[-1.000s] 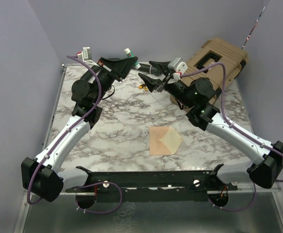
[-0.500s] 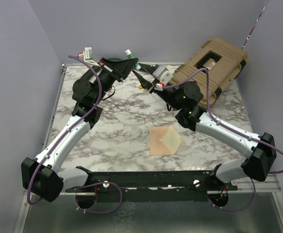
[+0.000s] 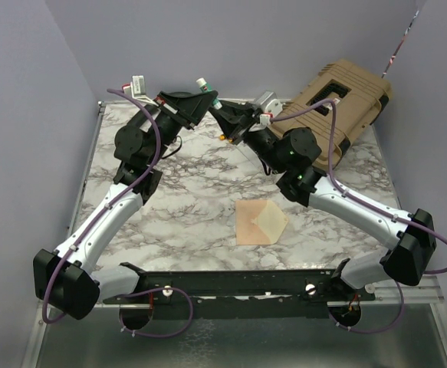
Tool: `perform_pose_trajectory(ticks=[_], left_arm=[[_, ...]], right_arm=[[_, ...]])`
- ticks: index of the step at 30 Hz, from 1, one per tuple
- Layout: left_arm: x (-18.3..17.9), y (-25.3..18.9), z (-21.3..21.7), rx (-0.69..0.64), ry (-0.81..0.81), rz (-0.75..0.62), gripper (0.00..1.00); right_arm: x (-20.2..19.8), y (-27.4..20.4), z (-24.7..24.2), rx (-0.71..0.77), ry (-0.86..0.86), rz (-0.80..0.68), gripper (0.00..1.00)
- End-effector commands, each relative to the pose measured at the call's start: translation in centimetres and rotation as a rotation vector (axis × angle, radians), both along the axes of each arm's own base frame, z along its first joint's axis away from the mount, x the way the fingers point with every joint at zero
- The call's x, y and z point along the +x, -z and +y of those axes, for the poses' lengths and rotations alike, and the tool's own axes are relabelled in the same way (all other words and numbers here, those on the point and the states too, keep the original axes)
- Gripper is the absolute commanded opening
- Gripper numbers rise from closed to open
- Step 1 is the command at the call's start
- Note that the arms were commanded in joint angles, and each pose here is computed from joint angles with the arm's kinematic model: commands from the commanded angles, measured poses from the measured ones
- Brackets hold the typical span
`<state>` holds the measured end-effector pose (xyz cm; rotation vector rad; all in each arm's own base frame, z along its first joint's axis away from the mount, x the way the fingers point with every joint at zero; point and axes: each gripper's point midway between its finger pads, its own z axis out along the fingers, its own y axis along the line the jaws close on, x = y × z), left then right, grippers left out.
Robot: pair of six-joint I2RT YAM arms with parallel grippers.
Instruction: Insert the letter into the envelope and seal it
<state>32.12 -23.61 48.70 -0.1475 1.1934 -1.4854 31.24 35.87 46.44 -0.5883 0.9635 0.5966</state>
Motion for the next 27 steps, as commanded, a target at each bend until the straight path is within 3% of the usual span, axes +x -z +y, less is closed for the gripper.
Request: perform_pose_trajectory(ticks=[1, 9, 22, 27], left_arm=[[-0.4, 0.6, 0.3, 0.046, -0.029, -0.031, 0.00], [-2.3, 0.1, -0.1, 0.092, 0.022, -0.125, 0.00], [-4.5, -0.7, -0.6, 0.108, 0.089, -0.233, 0.00], [-4.7, -0.9, -0.5, 0.093, 0.097, -0.242, 0.00]], right_arm=[[-1.8, -3.6, -1.1, 0.240, -0.113, 0.141, 0.02], [-3.2, -2.8, -2.8, 0.366, -0.364, 0.472, 0.01], [-4.7, -0.7, -5.3, 0.793, -0.806, 0.912, 0.01], [-5.0, -0.6, -5.2, 0.898, -0.981, 1.017, 0.01]])
